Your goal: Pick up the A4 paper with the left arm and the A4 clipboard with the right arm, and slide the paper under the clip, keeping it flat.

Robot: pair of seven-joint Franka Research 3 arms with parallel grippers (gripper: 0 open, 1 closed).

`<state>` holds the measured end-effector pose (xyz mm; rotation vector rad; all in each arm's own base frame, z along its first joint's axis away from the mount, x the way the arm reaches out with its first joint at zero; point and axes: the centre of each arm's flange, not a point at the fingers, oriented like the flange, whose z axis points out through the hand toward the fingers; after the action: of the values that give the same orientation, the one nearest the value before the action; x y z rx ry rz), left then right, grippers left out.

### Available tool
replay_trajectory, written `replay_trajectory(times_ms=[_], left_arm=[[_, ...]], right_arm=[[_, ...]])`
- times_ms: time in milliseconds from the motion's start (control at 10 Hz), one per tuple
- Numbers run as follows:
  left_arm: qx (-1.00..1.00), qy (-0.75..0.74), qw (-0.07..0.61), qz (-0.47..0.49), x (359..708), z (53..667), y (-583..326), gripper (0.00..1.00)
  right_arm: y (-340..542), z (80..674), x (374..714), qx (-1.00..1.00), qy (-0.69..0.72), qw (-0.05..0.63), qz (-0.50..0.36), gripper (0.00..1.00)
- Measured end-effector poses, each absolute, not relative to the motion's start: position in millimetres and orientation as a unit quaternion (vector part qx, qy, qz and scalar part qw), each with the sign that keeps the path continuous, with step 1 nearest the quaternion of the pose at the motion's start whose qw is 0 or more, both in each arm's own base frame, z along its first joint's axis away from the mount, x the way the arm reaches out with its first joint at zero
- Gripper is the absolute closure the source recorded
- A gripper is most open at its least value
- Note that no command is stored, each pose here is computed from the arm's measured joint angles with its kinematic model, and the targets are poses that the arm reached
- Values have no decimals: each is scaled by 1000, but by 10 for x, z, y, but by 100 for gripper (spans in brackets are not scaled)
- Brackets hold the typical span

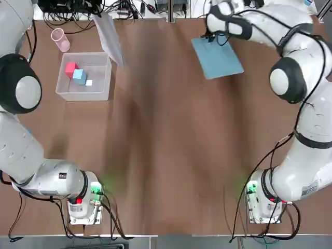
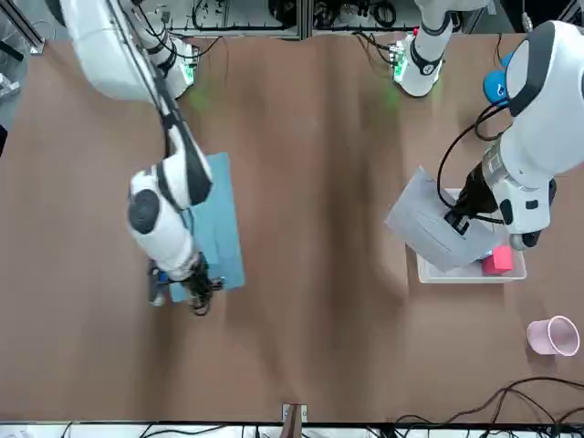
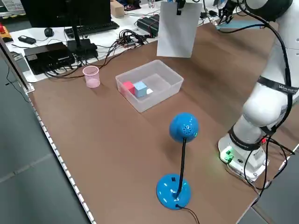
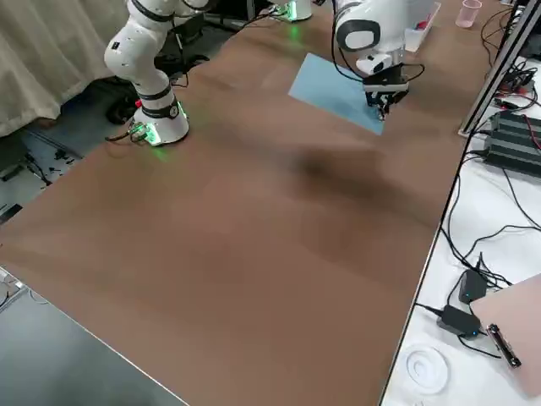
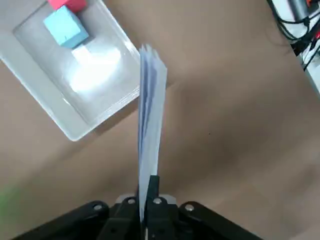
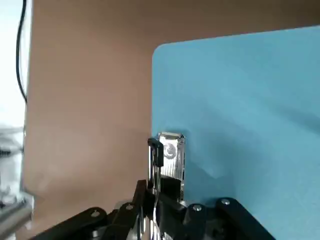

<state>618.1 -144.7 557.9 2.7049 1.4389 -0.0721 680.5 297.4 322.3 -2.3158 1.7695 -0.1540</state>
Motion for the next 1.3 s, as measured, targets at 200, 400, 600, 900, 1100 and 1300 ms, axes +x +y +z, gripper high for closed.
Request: replay_trajectory(times_ms=[200, 400, 600, 900, 1100, 1300], left_arm=[[855, 516, 38, -30, 6169, 5558, -1531, 98], [843, 535, 38, -36, 6168, 5522, -1585, 99], [840, 540, 37, -40, 6183, 5481, -1584, 99], [813, 580, 37, -45, 6153, 5479, -1713, 99], [785, 617, 40, -43, 6163, 5481, -1743, 99], [758, 650, 49, -39, 6250, 5410, -1719, 99]], right_arm=[[3490, 2991, 6670, -797, 586, 132, -53, 96], [3981, 2847, 6579, -779, 607, 146, -50, 96], [4436, 2651, 6442, -767, 622, 145, -65, 96], [4955, 2369, 6190, -756, 632, 146, -87, 96], [5081, 2246, 6202, -737, 651, 160, -91, 96], [5132, 2074, 6196, -737, 645, 171, -107, 96]])
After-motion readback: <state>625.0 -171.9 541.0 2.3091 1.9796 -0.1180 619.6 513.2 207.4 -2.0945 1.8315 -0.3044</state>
